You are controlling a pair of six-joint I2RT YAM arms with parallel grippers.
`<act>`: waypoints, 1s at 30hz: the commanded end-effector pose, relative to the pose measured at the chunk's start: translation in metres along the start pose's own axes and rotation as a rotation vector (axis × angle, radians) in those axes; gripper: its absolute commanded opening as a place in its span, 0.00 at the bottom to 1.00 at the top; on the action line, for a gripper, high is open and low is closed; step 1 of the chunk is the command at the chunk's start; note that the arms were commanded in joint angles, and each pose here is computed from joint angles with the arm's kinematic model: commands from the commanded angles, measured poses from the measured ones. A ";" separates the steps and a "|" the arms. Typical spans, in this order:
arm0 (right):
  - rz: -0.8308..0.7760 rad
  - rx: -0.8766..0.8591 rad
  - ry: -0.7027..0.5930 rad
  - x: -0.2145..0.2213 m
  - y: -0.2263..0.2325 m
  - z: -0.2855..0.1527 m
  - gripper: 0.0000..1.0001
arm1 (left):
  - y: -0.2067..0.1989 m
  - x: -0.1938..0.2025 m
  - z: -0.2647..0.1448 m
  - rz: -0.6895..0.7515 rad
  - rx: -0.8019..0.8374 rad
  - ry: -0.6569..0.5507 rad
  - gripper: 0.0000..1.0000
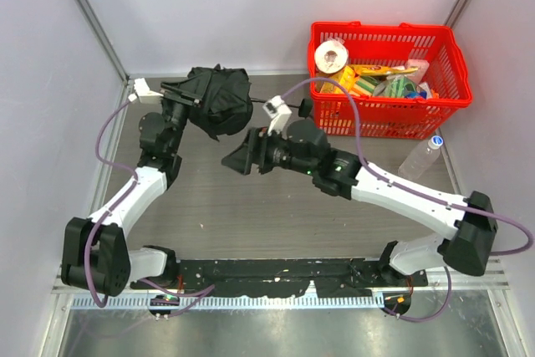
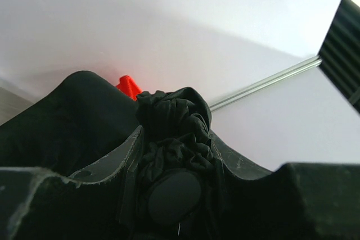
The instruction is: Put away the umbrella
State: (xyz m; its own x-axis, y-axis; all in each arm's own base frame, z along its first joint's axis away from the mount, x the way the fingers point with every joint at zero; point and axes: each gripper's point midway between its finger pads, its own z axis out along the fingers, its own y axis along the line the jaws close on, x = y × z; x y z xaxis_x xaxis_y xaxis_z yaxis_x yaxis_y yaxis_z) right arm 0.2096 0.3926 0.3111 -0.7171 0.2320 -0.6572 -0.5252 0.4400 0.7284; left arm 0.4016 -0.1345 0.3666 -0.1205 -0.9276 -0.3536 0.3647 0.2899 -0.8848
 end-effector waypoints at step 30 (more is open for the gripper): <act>-0.919 -0.176 0.019 -0.042 0.024 0.076 0.74 | -0.069 -0.016 -0.023 -0.445 0.137 0.038 0.00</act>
State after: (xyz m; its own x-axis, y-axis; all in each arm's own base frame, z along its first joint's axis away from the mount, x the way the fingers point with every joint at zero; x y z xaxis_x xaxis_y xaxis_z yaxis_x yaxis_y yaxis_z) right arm 0.2611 0.4470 0.3141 -0.1049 -0.1726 -0.9794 -0.9285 0.3698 0.0343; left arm 0.3789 -0.1360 0.3890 -0.2822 -0.9593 -0.0091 0.3022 -0.0798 -0.9499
